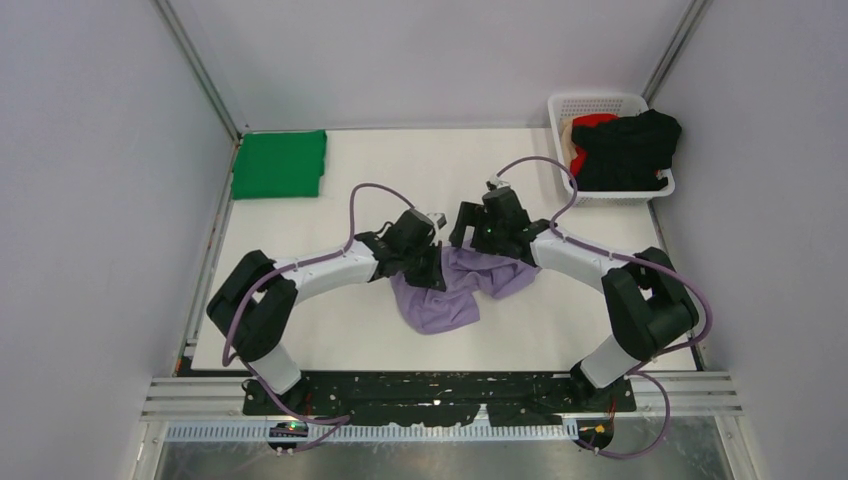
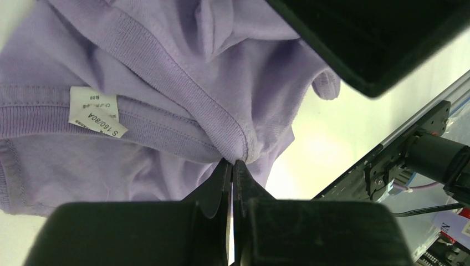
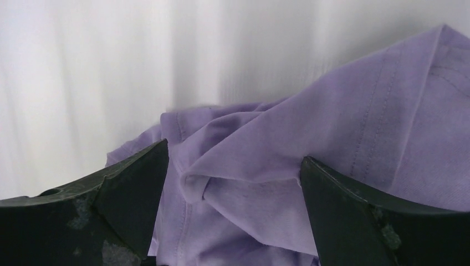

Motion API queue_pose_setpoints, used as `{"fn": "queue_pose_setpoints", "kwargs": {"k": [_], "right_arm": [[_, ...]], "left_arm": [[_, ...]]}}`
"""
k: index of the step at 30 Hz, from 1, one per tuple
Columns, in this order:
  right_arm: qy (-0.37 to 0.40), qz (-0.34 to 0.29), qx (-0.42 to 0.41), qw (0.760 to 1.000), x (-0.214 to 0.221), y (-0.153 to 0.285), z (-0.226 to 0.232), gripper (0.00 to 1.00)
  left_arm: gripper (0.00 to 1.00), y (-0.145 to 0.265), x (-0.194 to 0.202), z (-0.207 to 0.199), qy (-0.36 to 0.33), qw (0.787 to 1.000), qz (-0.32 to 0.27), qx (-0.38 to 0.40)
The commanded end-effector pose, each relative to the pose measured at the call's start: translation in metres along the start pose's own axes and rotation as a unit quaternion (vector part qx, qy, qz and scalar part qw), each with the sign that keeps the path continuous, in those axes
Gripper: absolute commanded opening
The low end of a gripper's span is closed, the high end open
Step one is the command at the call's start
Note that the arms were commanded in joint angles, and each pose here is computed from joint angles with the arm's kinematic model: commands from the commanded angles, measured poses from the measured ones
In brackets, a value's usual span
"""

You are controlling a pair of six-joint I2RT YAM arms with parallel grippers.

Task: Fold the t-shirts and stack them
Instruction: Flatten out the tshirt

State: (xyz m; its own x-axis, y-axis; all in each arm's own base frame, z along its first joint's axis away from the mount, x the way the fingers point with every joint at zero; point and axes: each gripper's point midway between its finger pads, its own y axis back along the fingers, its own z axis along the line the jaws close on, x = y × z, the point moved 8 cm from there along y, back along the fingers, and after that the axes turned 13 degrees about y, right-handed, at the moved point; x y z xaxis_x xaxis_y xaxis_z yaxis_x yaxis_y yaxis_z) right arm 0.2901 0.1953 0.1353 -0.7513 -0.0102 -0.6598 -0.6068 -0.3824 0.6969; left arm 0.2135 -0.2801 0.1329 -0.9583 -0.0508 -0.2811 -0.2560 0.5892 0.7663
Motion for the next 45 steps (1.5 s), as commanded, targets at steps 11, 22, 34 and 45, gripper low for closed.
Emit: {"fn": "queue_pose_setpoints", "kwargs": {"k": [11, 22, 34, 45], "right_arm": [[-0.050, -0.083, 0.051, 0.994, -0.001, 0.018, 0.023, 0.93], [-0.075, -0.077, 0.059, 0.992, 0.020, 0.014, 0.048, 0.87], [-0.084, -0.115, 0.163, 0.976, -0.006, -0.030, 0.031, 0.42], [-0.077, -0.261, 0.233, 0.934, -0.065, 0.041, -0.008, 0.05]], "left_arm": [[0.00, 0.003, 0.006, 0.000, -0.006, 1.000, -0.003, 0.021], [0.00, 0.002, 0.012, 0.004, -0.009, 0.999, 0.006, 0.033], [0.00, 0.013, 0.013, 0.012, -0.007, 1.000, -0.025, 0.014], [0.00, 0.084, -0.029, 0.033, 0.040, 0.985, -0.166, -0.015]]}}
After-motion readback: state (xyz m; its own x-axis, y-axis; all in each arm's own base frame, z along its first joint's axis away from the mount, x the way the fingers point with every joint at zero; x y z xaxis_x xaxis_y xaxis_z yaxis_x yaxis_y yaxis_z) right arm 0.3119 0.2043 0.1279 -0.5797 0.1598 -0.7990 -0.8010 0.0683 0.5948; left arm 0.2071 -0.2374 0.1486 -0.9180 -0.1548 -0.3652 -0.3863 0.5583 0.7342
